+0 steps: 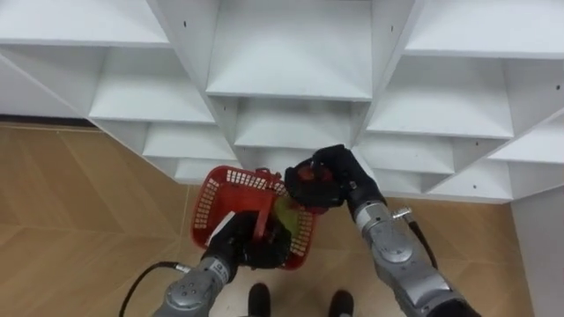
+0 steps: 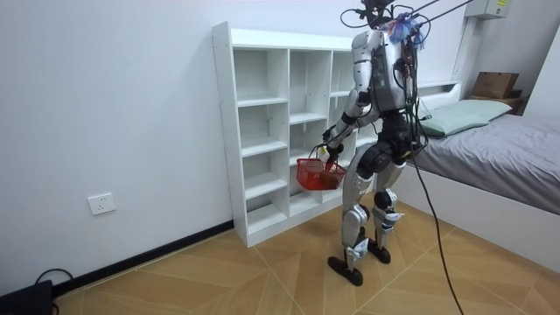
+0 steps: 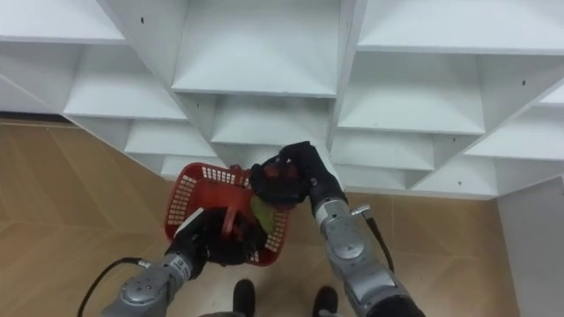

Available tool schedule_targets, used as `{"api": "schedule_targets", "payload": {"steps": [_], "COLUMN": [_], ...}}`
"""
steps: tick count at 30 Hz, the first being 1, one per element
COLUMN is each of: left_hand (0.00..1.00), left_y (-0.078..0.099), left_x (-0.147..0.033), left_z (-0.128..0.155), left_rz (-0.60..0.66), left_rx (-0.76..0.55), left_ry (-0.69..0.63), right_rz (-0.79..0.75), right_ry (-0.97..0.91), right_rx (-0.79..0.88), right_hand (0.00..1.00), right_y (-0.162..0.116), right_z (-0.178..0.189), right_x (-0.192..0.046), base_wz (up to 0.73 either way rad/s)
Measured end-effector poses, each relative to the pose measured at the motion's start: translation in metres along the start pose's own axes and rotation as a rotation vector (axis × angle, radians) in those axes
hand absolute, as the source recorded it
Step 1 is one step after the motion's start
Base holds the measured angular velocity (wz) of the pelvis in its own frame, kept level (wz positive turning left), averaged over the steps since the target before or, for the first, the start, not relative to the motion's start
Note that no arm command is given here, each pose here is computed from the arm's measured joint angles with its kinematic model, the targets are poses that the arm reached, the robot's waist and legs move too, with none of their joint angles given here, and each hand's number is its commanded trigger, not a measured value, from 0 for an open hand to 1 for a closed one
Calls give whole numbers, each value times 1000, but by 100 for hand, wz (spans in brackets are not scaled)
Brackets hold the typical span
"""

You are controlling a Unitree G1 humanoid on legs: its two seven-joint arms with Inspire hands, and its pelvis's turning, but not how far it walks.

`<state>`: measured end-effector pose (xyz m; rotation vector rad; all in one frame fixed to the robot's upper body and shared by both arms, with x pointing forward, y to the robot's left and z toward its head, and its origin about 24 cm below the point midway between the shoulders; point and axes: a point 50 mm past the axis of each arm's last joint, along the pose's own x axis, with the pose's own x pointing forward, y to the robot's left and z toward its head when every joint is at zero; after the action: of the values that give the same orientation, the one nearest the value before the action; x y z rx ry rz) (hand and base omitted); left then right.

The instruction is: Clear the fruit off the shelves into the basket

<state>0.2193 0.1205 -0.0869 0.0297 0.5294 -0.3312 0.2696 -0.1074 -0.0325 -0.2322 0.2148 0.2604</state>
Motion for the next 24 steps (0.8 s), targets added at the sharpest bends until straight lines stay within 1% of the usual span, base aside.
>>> {"api": "schedule_targets", "payload": {"steps": [2,4,12,24], "left_hand": [100,100,100,100], "left_y": [-2,-9,-22,-24], "left_x": [0,2,4,4], "left_z": [3,7,8,8], "left_rz": [-10,-33,-89,-106], "left_rx": [-13,-37,-69,-80], "left_ry": [-19,-40,-47,-47], "right_rz": [3,11,13,10], "right_ry": [-2,-2,19,31], "right_rx": [2,-4,17,16], "right_hand": [100,100,100,100], "right_y": [0,2,6,6], "right_z": [0,0,-10,-14], "right_x": [0,0,-8,-10], "base_wz": [0,0,-1,0]}}
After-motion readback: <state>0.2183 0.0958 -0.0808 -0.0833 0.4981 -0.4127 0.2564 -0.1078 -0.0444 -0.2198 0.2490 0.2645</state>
